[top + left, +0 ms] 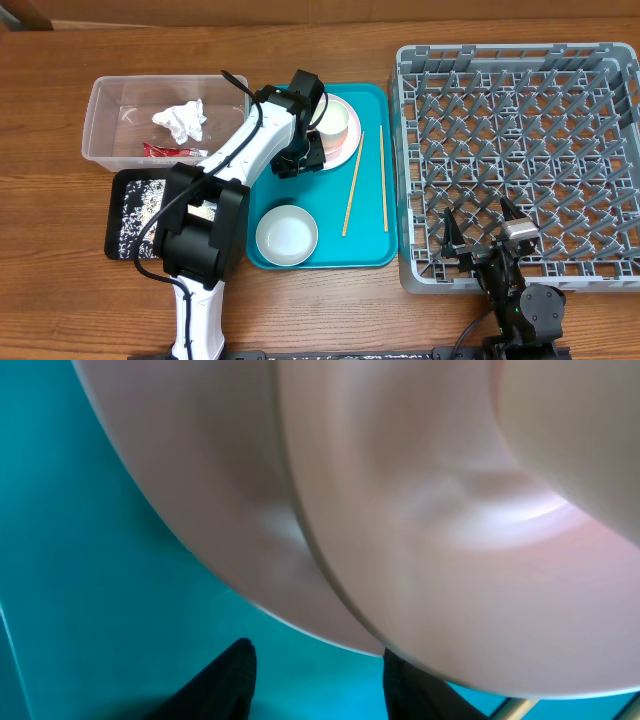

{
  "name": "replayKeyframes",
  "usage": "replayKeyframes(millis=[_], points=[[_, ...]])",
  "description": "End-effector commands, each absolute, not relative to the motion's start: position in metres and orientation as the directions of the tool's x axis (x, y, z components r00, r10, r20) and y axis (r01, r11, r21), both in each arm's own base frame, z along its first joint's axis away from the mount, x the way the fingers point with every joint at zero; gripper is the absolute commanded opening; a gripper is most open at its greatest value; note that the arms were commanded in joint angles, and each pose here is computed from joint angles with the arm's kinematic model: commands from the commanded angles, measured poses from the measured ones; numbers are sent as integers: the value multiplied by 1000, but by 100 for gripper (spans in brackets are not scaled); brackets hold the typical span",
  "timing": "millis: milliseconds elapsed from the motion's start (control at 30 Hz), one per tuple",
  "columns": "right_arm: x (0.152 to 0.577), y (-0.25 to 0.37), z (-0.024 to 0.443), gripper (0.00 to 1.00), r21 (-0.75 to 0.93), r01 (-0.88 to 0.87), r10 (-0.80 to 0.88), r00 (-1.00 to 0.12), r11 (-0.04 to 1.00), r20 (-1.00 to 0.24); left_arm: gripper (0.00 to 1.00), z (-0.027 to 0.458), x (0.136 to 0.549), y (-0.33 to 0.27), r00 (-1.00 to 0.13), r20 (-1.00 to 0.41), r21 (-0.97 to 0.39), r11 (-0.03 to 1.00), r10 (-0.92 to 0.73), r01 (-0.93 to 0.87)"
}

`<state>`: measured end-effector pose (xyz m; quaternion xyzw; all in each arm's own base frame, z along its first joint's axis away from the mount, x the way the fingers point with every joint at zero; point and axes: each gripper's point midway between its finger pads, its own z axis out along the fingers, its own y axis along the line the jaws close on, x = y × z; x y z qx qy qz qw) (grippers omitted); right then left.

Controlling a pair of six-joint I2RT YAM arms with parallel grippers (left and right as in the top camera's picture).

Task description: Sort waste into correct bins and load items into the dishwasher

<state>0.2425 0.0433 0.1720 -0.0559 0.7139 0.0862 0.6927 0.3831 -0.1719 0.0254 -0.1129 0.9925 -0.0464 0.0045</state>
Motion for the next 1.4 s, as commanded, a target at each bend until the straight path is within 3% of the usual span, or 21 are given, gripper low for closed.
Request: replayKeyframes(millis=[0,567,1133,1367], points=[[243,43,170,100,42,-196,38,-28,980,-999,45,16,386,-165,-954,4,-55,952,-300,-300],[243,43,170,100,42,-196,38,-28,980,-999,33,15,387,-173,-946,-27,-50,946,-322,-320],[243,43,170,100,42,-196,38,-28,980,-999,33,19,363,-160,-953,56,23,955,-296,-296],[243,43,170,100,42,-196,38,-28,980,-999,36,69,390,-154,-954,-38,-50,954,-298,-296]])
